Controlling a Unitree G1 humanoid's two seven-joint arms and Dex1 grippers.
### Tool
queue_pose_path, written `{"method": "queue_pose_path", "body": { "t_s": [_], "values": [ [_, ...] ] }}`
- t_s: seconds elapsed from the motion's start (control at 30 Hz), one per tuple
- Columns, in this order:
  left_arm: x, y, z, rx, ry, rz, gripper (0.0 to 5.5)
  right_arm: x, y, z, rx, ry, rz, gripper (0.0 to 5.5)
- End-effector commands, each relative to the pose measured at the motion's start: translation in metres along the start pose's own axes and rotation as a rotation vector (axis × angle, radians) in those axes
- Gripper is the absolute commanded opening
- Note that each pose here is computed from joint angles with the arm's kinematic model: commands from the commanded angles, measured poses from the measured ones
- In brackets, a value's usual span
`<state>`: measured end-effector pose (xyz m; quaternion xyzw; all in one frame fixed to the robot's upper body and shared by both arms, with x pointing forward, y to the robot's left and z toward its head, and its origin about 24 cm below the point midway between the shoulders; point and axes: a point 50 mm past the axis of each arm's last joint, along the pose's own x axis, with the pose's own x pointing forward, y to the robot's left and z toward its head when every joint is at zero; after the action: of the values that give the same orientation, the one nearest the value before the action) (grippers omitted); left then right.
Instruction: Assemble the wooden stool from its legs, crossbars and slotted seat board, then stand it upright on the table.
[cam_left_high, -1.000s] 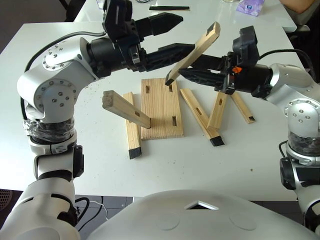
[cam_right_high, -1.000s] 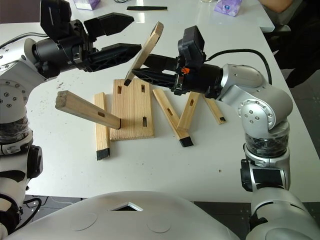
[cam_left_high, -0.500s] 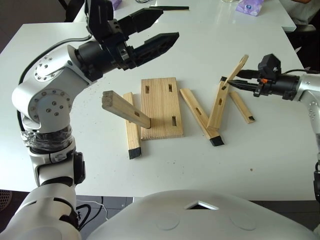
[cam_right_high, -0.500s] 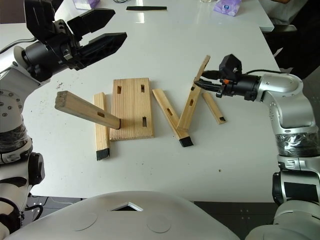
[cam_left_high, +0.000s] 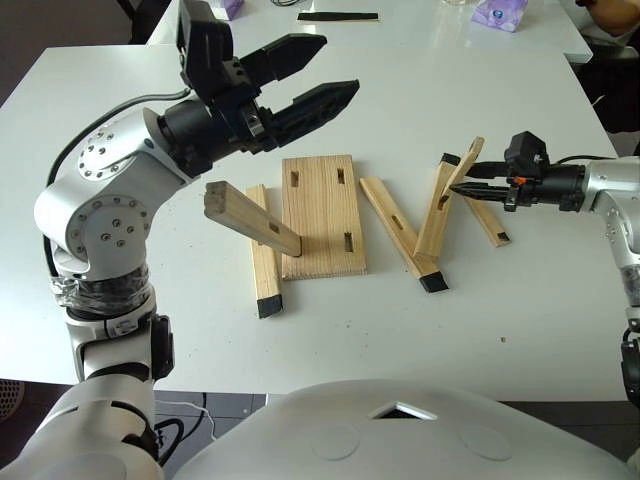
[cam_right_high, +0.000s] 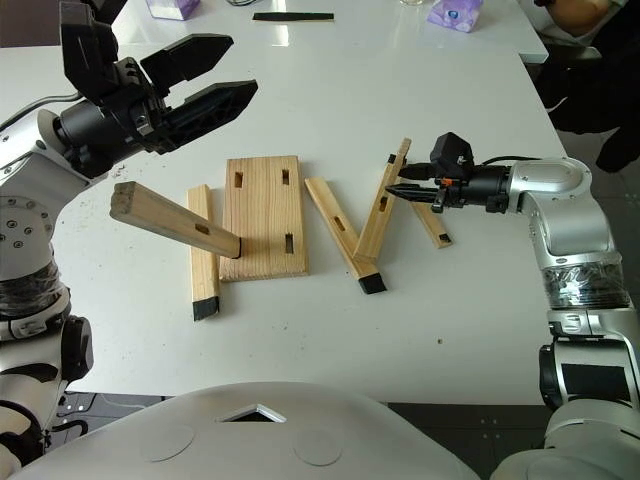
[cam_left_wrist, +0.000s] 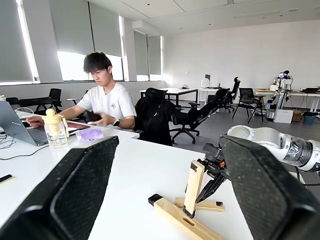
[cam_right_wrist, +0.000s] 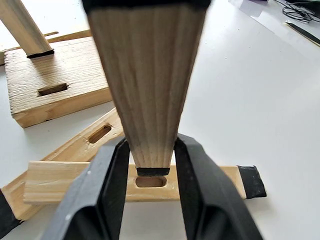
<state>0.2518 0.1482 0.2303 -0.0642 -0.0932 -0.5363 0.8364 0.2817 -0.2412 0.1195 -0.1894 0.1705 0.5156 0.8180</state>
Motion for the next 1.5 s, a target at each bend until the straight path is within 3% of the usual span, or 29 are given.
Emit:
{"method": "queue_pose_path", "body": {
  "t_s": [0.03, 0.83, 1.27, 1.5],
  "values": [
    [0.000, 0.000, 0.002, 0.009, -0.005, 0.000, 3.77, 0.006, 0.002, -0.008, -0.007, 0.019, 0.002, 1.30],
    [0.001, 0.003, 0.003, 0.000, 0.012, -0.005, 3.77, 0.014, 0.010, -0.051, 0.163, 0.026, -0.007, 1.30],
    [0.001, 0.004, 0.002, -0.002, 0.021, -0.009, 3.77, 0.003, 0.012, -0.094, 0.331, 0.058, -0.090, 1.30],
    [0.002, 0.005, 0.004, 0.000, 0.023, -0.010, 3.77, 0.017, 0.018, -0.075, 0.271, 0.018, -0.008, 1.30]
  ]
}}
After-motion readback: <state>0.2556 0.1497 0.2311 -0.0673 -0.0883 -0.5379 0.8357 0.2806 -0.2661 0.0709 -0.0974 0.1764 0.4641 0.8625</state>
